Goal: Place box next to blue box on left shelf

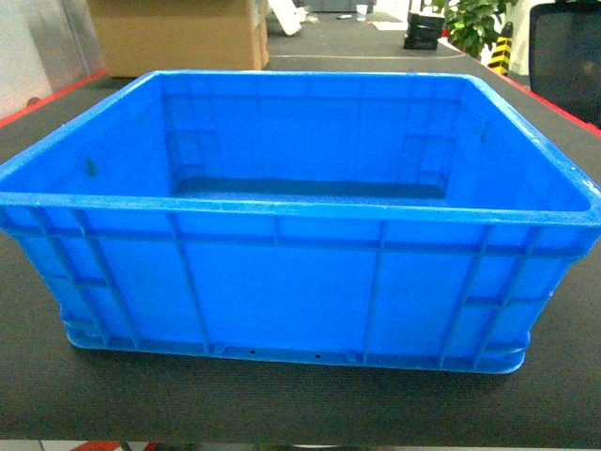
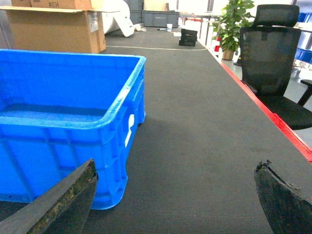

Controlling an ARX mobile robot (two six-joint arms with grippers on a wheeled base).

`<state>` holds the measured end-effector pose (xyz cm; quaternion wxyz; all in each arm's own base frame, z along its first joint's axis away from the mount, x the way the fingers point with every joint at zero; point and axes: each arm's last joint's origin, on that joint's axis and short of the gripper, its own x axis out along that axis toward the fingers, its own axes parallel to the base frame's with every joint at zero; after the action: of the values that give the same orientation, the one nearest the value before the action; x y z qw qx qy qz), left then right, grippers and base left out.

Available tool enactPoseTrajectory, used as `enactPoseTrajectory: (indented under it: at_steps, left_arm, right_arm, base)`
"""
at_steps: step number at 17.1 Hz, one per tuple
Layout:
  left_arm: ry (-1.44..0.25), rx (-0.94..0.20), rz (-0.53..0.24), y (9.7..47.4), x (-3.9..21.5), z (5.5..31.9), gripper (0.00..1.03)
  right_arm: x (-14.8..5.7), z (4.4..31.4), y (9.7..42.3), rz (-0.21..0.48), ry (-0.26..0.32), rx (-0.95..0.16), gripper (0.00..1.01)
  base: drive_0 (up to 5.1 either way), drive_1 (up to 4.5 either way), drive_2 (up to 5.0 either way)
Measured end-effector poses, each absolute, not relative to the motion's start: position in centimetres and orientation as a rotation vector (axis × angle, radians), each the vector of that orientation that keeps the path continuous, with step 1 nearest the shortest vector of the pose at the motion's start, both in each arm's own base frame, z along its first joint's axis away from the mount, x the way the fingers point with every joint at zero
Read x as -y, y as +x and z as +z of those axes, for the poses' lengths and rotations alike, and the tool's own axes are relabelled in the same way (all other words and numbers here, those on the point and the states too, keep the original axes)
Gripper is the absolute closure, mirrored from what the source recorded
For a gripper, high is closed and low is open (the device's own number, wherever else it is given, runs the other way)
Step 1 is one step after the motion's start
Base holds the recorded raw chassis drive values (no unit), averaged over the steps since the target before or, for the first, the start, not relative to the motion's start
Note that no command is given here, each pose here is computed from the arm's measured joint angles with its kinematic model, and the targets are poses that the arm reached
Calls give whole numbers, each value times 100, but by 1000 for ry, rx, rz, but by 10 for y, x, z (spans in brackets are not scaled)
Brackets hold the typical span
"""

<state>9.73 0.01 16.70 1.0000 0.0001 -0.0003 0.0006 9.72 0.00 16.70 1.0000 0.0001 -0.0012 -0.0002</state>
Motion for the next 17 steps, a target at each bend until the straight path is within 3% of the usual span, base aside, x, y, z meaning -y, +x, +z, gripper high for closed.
enactPoseTrajectory:
  at_steps: [3, 4, 5, 6, 7, 8, 11, 13, 15, 17]
  left_arm:
    - [0, 1, 1, 97, 0, 167, 5]
    - [-17, -52, 42, 98, 0, 164, 5]
    - [-48, -131, 130, 100, 5, 163, 5]
    - [-64, -144, 171, 104, 8, 162, 5]
    - [-84, -105, 233, 110, 7, 166, 5]
    - [-96, -86, 232, 118, 8, 171, 5]
    - [-102, -6, 152, 162, 13, 216, 5]
    - [-78, -8, 132, 207, 15, 242, 5]
    - [-29, -81, 133, 244, 18, 242, 5]
    - [-6, -125, 127, 267, 21, 242, 5]
  right_arm:
    - [0, 167, 97, 0, 0, 2, 3]
    - [0, 167, 98, -28, 0, -5, 3]
    - [-6, 164, 102, -188, -17, -67, 3]
    - [-10, 161, 106, -290, -51, -106, 3]
    - [-5, 163, 110, -471, -59, -91, 3]
    - [-2, 170, 117, -547, -50, -69, 3]
    - [2, 210, 162, -452, -25, -52, 3]
    - [-3, 230, 208, -317, 14, -121, 3]
    - [-14, 238, 247, -201, 65, -205, 3]
    - [-20, 246, 276, -162, 105, -241, 3]
  base:
    - [0, 0, 0]
    - [0, 0, 0]
    - [0, 0, 0]
    - [0, 0, 0]
    - [0, 0, 0]
    - [0, 0, 0]
    - [0, 0, 0]
    - [0, 0, 0]
    - [0, 0, 0]
    - [0, 0, 0]
